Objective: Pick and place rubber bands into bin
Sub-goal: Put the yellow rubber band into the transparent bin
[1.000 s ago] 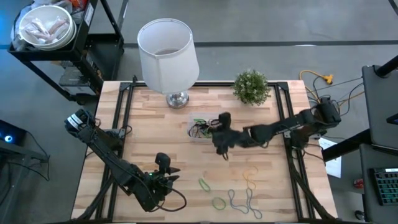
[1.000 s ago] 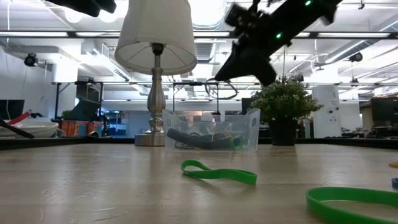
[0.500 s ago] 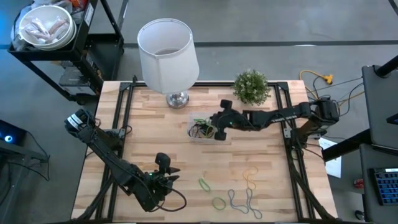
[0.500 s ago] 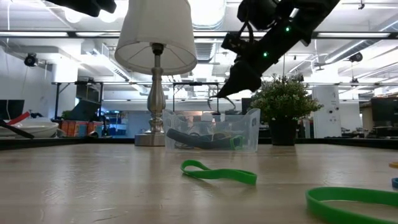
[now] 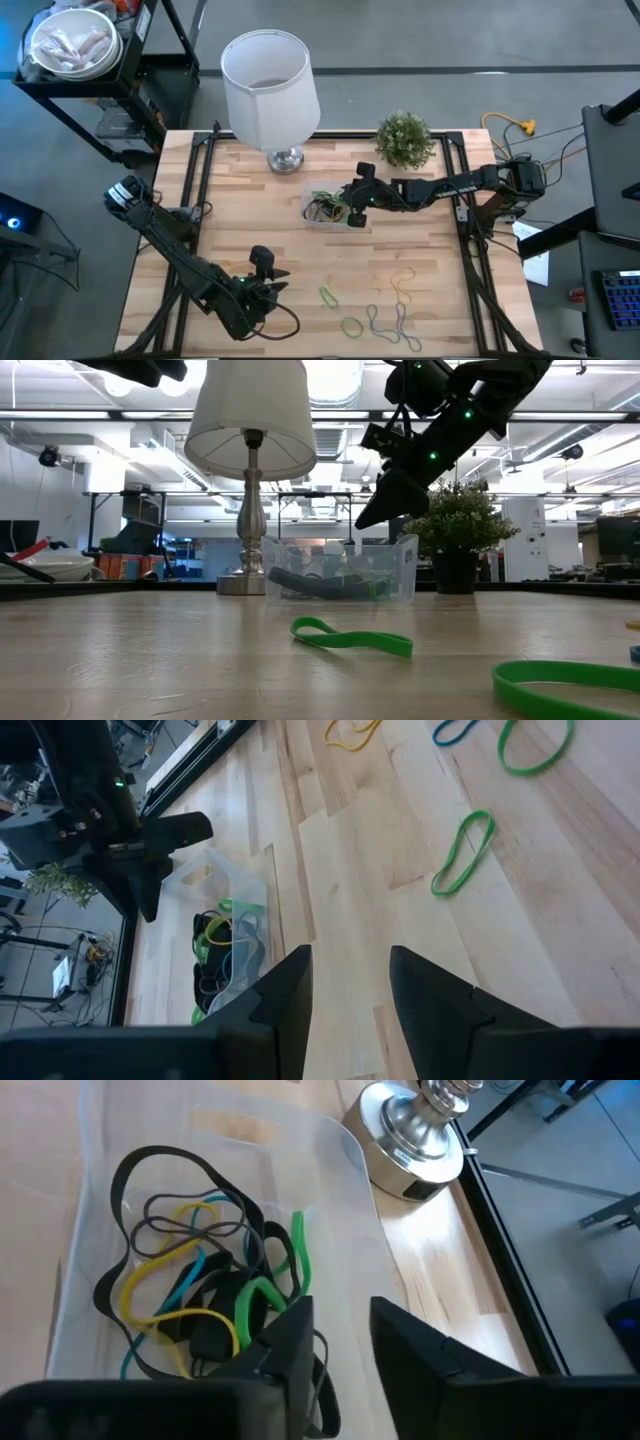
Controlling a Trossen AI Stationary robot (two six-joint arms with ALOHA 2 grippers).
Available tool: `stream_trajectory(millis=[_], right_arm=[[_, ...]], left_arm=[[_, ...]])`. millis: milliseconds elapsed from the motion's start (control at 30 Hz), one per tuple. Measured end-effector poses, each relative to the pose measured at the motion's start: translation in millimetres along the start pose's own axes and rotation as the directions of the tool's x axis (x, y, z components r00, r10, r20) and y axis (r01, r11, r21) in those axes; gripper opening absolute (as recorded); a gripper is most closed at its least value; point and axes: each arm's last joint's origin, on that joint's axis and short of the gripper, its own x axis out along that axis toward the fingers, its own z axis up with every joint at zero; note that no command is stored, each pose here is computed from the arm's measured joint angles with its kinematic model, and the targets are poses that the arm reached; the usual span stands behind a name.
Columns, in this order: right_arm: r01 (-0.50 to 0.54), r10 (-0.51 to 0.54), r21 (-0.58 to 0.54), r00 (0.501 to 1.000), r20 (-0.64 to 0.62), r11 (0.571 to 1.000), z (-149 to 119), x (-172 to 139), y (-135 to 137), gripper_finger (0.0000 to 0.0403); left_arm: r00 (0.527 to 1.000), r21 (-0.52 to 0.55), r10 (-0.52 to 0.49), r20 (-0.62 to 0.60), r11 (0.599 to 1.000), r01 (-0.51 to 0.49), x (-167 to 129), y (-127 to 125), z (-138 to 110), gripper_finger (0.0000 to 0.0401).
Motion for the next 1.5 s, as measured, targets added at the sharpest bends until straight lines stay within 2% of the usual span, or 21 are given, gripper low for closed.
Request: stream_trajectory(millis=[167, 267, 433, 533, 633, 900, 1133, 1267, 1400, 1500], right_arm=[[-0.011, 0.010, -0.021, 1.000, -0.015, 1.000, -1, -3, 2, 0.0127], [-0.026, 0.026, -0.071, 1.000, -0.006, 0.997, 2, -12, 6, 0.0133], [-0.053, 0.060, -0.108, 0.996, 0.064, 0.993, 13, -35, 15, 0.0131], [-0.081, 0.094, -0.128, 0.990, 0.101, 0.989, 18, -54, 22, 0.0126], [-0.117, 0.138, -0.155, 0.981, 0.137, 0.981, 22, -74, 31, 0.0121], [-0.213, 0.271, -0.236, 0.930, 0.250, 0.948, 29, -124, 58, 0.0110], [-0.273, 0.366, -0.321, 0.888, 0.278, 0.907, 27, -147, 82, 0.0108], [-0.277, 0.385, -0.356, 0.879, 0.282, 0.892, 25, -153, 88, 0.0104], [-0.279, 0.388, -0.358, 0.877, 0.282, 0.891, 25, -153, 89, 0.0100], [-0.279, 0.387, -0.356, 0.878, 0.283, 0.892, 25, -153, 89, 0.0100]], left_arm=[[1.000, 0.000, -0.021, -0.011, 1.000, 0.021, 0, -1, -2, 0.0121], [0.995, -0.030, -0.066, -0.070, 0.997, 0.065, 0, -2, -9, 0.0121], [0.968, -0.163, -0.144, -0.204, 0.980, 0.111, -2, -1, -22, 0.0121], [0.929, -0.297, -0.208, -0.305, 0.948, 0.114, -4, -1, -31, 0.0121], [0.878, -0.410, -0.256, -0.405, 0.909, 0.076, -6, -2, -43, 0.0121], [0.734, -0.615, -0.346, -0.585, 0.779, -0.123, -2, -12, -78, 0.0121], [0.630, -0.615, -0.357, -0.690, 0.748, -0.250, 3, -17, -110, 0.0121], [0.580, -0.608, -0.374, -0.724, 0.743, -0.280, 5, -20, -123, 0.0121], [0.570, -0.609, -0.374, -0.732, 0.734, -0.300, 6, -20, -127, 0.0121], [0.584, -0.630, -0.389, -0.713, 0.721, -0.288, 7, -22, -125, 0.0121]])
